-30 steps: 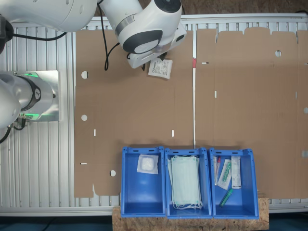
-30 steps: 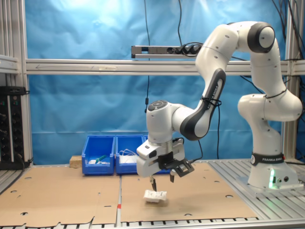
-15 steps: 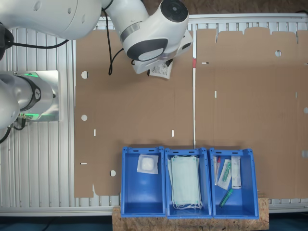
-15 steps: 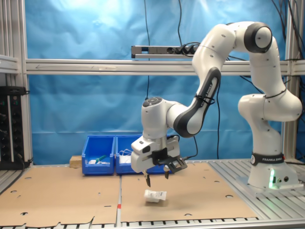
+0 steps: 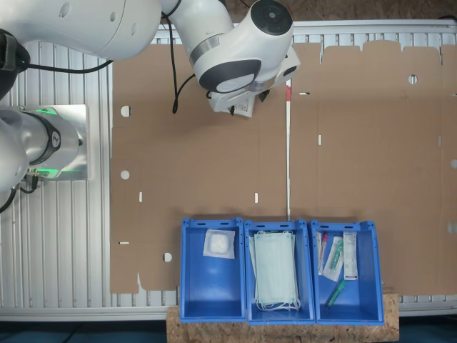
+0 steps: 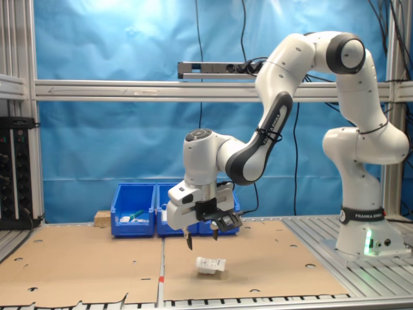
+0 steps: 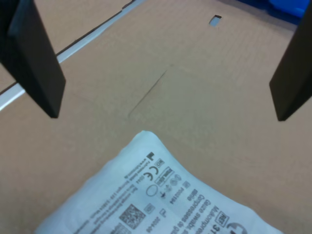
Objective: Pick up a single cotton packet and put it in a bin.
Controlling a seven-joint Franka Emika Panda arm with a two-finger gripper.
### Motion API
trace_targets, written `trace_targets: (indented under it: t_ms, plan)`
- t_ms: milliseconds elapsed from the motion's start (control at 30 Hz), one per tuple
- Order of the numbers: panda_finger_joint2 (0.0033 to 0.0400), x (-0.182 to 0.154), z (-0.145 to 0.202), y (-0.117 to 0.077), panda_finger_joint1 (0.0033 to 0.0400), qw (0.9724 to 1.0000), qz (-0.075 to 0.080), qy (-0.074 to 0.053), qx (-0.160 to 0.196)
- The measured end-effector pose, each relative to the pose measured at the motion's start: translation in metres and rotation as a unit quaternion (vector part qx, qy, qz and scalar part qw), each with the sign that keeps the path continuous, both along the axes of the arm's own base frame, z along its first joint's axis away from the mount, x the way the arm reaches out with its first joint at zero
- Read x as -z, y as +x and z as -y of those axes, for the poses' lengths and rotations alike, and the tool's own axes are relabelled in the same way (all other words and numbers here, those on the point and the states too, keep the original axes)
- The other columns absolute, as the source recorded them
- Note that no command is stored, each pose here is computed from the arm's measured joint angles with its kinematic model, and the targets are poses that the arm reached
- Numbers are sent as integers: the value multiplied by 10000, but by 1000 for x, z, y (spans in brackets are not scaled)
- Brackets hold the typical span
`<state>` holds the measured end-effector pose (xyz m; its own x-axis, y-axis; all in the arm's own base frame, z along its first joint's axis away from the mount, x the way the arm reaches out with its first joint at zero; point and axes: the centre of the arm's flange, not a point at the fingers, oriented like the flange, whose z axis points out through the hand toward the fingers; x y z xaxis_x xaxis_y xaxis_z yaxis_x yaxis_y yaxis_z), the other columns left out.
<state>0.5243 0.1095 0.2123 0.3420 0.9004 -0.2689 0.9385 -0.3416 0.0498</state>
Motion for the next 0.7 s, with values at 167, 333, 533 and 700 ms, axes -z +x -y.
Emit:
trace_targets:
  t_ms: [167, 333, 533, 700]
  plan:
    - [400, 1, -4, 4, 400, 10000, 18, -9, -32]
    - [400, 3, -11, 4, 400, 10000, 12, 0, -95]
    - [400, 6, -19, 2, 400, 9999, -18, 12, -170]
    - [400, 8, -25, 0, 400, 9997, -42, 23, -226]
